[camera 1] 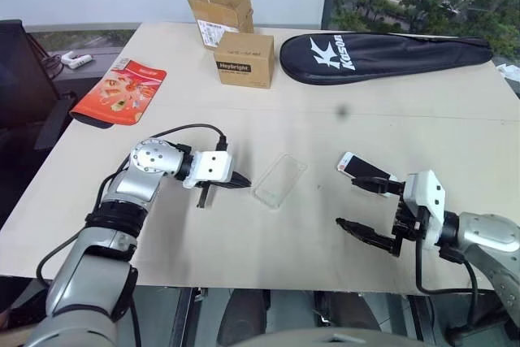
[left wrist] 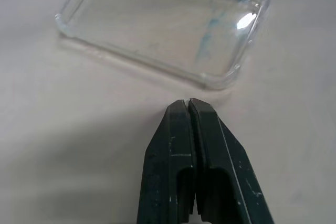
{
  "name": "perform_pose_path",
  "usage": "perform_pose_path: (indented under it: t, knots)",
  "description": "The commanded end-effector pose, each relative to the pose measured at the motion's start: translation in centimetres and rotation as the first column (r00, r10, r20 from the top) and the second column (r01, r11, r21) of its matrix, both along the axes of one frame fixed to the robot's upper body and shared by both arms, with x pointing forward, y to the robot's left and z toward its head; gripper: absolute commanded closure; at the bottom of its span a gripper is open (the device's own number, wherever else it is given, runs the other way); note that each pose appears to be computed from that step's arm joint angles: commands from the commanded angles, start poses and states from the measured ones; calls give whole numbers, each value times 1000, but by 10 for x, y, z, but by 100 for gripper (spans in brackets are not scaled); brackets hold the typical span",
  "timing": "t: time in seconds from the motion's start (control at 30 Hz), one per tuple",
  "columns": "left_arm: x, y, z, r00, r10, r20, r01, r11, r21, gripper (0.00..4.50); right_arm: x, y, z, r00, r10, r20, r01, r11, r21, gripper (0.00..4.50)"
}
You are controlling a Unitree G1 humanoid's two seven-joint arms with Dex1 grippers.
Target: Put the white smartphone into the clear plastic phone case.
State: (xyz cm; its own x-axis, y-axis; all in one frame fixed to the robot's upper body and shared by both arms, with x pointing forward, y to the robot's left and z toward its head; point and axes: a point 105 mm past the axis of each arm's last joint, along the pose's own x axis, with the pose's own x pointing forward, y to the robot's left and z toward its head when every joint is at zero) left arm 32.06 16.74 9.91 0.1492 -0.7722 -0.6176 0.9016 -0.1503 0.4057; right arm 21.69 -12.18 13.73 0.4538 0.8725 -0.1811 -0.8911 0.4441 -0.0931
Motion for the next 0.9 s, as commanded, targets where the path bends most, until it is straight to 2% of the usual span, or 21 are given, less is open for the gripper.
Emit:
perform_pose_path:
  t: [0.03,0.2,0.37,0.47,0.6,0.67,0.73,0.83,0.87,0.9]
  knots:
    - [-3,-9,-7,999,-46,-24,46,999,21,445,0,2,14,998,2,67,-2,1000,4,0]
    - [-7,-36,-3,991,-85,-108,76,994,-78,445,1,-1,17,997,-13,80,13,1000,-5,0]
    - [-28,-70,6,951,-251,-182,225,963,-151,445,0,-2,17,996,-25,83,25,1000,-7,0]
    - [-38,-86,9,924,-339,-178,320,939,-130,445,0,-2,19,995,-36,91,36,999,-6,0]
    - [-48,-112,20,893,-408,-189,376,908,-183,445,-1,-4,19,994,-53,92,54,999,-6,0]
    - [-53,-124,34,878,-439,-193,390,888,-244,445,-1,-5,20,993,-62,96,63,998,-9,0]
    - [-48,-119,44,879,-437,-189,390,889,-241,445,-2,-7,21,992,-72,100,73,997,-9,0]
    - [-28,-97,48,906,-385,-176,360,919,-159,445,-3,-9,21,992,-80,98,81,997,-8,0]
    - [-18,-88,45,918,-359,-166,346,932,-105,445,-3,-10,20,992,-82,96,83,997,-9,0]
    - [-9,-81,41,929,-343,-136,340,939,-43,422,-2,-11,18,992,-82,95,84,996,-10,0]
